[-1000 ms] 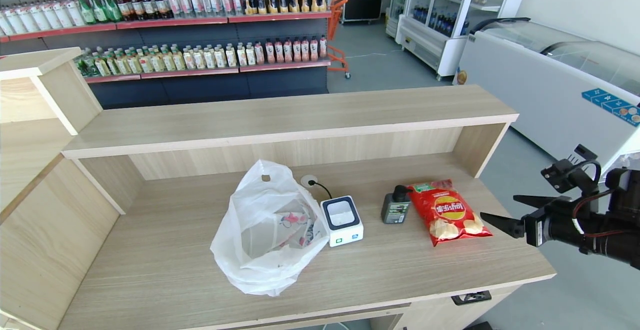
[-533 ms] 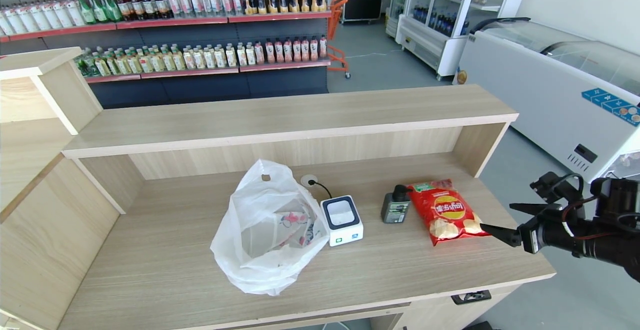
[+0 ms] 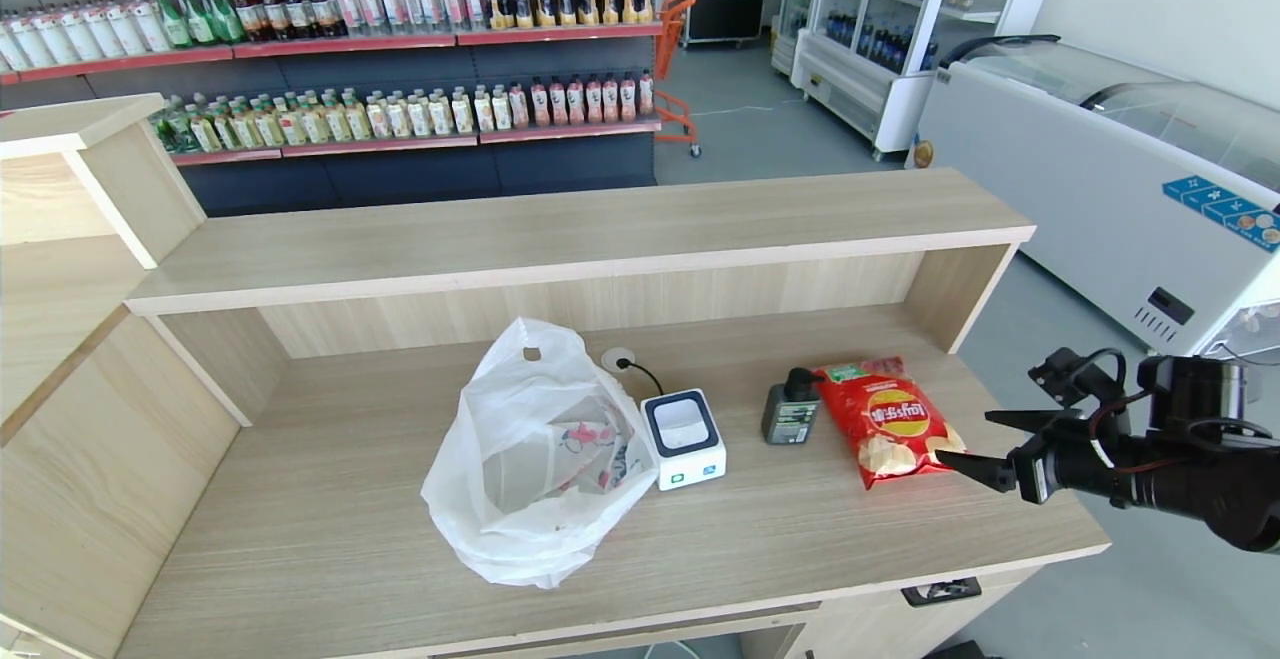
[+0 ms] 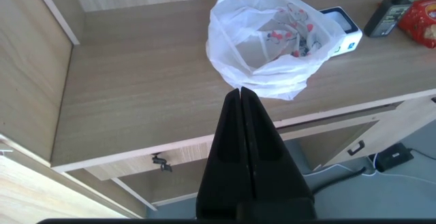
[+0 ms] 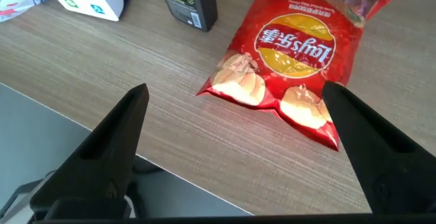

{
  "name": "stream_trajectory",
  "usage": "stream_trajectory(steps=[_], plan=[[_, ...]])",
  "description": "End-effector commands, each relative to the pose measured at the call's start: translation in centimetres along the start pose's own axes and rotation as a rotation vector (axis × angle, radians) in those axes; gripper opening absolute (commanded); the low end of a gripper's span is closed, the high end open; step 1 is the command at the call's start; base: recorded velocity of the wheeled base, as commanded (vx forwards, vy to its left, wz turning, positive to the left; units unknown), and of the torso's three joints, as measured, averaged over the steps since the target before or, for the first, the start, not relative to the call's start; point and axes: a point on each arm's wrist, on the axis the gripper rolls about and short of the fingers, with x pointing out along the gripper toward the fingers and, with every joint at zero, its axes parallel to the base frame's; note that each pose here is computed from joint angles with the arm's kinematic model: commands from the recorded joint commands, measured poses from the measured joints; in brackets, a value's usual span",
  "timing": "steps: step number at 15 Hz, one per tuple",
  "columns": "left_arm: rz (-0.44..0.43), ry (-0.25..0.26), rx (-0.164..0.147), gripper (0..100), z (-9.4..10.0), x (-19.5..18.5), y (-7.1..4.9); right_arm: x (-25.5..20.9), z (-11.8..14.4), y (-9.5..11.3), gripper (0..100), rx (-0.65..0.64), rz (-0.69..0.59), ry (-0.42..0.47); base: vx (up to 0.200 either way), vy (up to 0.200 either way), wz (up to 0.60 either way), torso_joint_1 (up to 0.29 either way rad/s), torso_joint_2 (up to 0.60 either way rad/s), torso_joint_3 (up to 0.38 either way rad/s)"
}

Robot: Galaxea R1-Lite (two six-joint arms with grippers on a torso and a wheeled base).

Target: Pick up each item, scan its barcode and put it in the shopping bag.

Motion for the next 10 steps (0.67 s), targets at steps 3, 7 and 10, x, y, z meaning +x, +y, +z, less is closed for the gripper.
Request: stream_trajectory(steps=[3, 7, 10], plan=[[0.000, 0.000, 0.000, 0, 0.0, 0.0, 0.0, 1.8, 0.2, -0.5, 100, -0.014, 0.077, -0.037, 0.000, 0.000, 0.00, 0.000, 0.00, 0.000], [0.000, 0.000, 0.000, 0, 0.0, 0.0, 0.0, 3.1, -0.1, -1.5, 100, -0.007, 0.080, -0.032, 0.000, 0.000, 0.00, 0.000, 0.00, 0.000], [0.000, 0.000, 0.000, 0, 0.0, 0.0, 0.0, 4.7, -0.4, -3.0, 100, -0.005, 0.094, -0.043, 0.000, 0.000, 0.00, 0.000, 0.00, 0.000]])
